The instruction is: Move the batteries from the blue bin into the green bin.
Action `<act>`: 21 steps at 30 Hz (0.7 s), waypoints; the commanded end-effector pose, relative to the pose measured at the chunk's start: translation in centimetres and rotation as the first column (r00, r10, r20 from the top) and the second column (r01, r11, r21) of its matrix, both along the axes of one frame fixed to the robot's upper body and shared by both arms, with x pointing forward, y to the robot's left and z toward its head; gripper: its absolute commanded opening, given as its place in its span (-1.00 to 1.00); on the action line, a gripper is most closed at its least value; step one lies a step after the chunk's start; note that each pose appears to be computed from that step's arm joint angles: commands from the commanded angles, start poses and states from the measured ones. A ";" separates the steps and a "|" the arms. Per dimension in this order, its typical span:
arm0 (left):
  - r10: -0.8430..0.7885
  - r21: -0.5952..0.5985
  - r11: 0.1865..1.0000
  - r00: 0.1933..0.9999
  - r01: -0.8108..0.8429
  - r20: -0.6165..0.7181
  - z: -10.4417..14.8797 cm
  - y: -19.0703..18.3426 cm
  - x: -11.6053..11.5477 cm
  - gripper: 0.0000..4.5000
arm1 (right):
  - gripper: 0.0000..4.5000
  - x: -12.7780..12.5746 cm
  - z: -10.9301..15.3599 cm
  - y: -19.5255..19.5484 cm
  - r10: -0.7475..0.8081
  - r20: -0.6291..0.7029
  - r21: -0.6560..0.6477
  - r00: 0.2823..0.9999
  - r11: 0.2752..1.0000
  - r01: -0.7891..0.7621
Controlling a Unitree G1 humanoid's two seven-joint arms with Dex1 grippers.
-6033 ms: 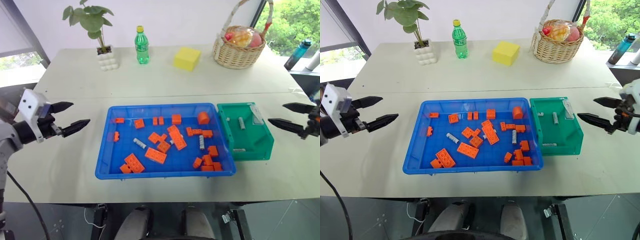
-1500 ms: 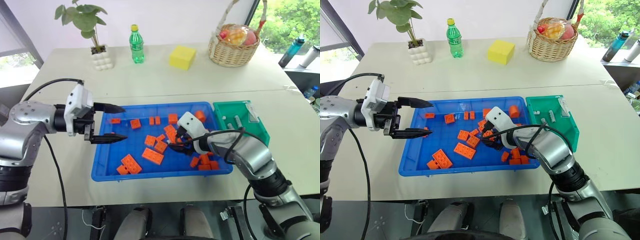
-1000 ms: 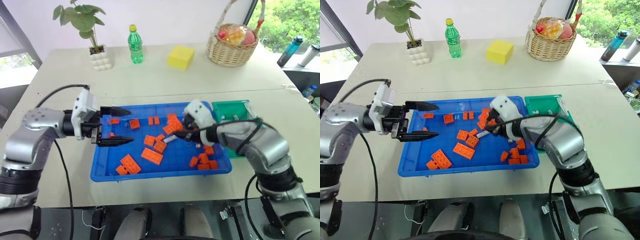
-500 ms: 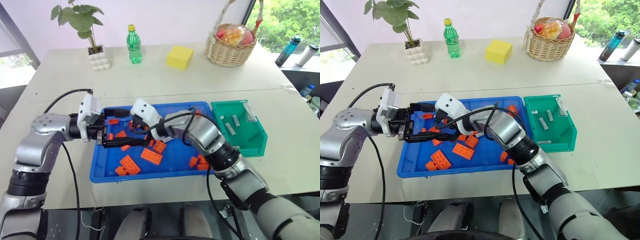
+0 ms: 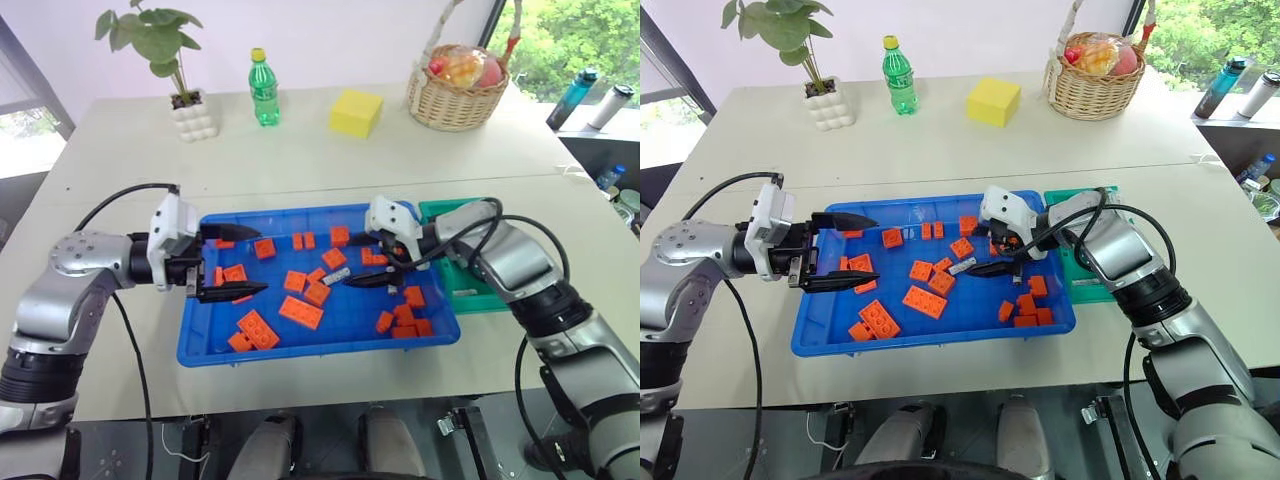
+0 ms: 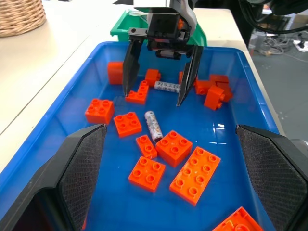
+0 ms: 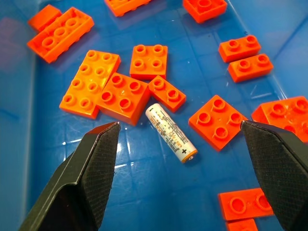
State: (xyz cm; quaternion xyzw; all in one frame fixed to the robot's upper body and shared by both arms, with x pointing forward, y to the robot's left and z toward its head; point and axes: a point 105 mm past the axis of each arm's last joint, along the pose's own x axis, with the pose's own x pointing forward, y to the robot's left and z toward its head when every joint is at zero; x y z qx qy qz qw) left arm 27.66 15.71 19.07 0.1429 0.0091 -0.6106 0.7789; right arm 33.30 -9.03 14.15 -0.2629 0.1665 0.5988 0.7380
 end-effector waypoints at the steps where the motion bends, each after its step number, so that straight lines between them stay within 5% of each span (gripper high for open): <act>1: -0.005 0.001 1.000 0.999 0.005 0.047 1.2 0.0 -0.2 1.00 | 0.83 0.3 -0.2 0.3 0.014 0.037 0.001 0.999 1.000 -0.014; 6: 0.000 0.000 1.000 0.998 0.000 0.060 1.7 0.0 -0.1 1.00 | 0.83 0.1 -1.6 -0.2 0.022 0.041 -0.040 0.999 0.999 -0.020; 21: 0.000 -0.007 1.000 0.998 0.001 0.068 2.0 -0.2 0.2 1.00 | 0.83 -0.9 0.5 -0.4 0.020 0.108 0.007 0.994 1.000 -0.021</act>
